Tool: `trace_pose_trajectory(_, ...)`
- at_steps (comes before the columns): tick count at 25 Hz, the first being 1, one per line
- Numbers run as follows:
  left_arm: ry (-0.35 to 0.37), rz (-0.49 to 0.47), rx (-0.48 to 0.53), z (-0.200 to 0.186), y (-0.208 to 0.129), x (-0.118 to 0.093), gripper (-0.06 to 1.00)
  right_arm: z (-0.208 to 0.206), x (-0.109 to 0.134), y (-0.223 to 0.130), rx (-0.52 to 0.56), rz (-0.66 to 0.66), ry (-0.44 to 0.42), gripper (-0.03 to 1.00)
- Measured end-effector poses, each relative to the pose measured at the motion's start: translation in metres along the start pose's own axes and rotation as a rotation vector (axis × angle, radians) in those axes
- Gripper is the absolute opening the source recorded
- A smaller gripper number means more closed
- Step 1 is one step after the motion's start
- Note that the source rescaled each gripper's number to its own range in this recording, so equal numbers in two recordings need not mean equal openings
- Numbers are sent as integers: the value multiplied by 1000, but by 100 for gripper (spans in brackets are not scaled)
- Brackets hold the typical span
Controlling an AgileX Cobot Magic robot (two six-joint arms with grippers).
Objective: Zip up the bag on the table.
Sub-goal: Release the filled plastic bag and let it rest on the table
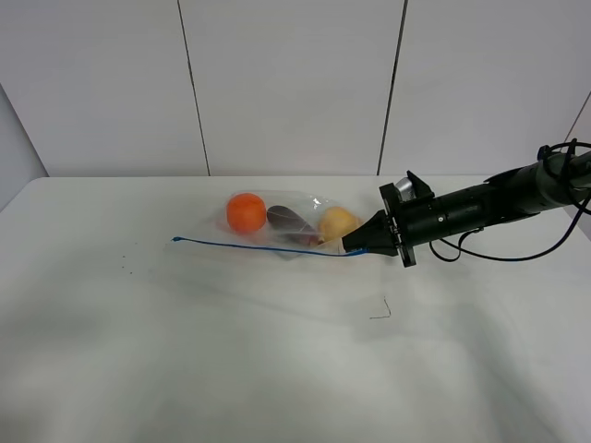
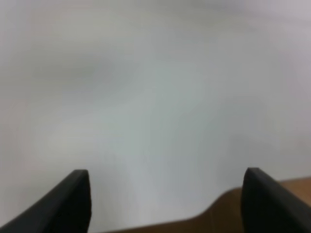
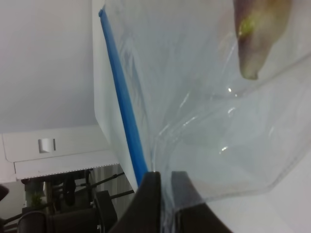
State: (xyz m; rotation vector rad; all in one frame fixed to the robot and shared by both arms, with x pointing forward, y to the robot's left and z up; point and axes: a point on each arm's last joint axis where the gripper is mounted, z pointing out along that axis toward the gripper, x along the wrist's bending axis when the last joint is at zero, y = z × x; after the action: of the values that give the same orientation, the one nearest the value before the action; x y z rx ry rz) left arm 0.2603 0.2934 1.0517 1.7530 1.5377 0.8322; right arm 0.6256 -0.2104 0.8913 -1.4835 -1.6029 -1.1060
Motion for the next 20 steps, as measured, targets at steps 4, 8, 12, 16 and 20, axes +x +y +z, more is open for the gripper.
trace_pose_trajectory(4,14,12,-111,-15,-9,-3,93,0,0,0,0,0,0,0)
trace_pose_trajectory(8,16,19,-162,-21,-14,-4,93,0,0,0,0,0,0,0)
trace_pose_trajectory(12,-24,43,-166,-22,-15,-4,93,0,0,0,0,0,0,0)
trace_pose_trajectory(16,-46,57,-170,-22,-15,-4,93,0,0,0,0,0,0,0)
trace_pose_trajectory(20,-47,58,-170,-22,-15,-4,93,0,0,0,0,1,0,0)
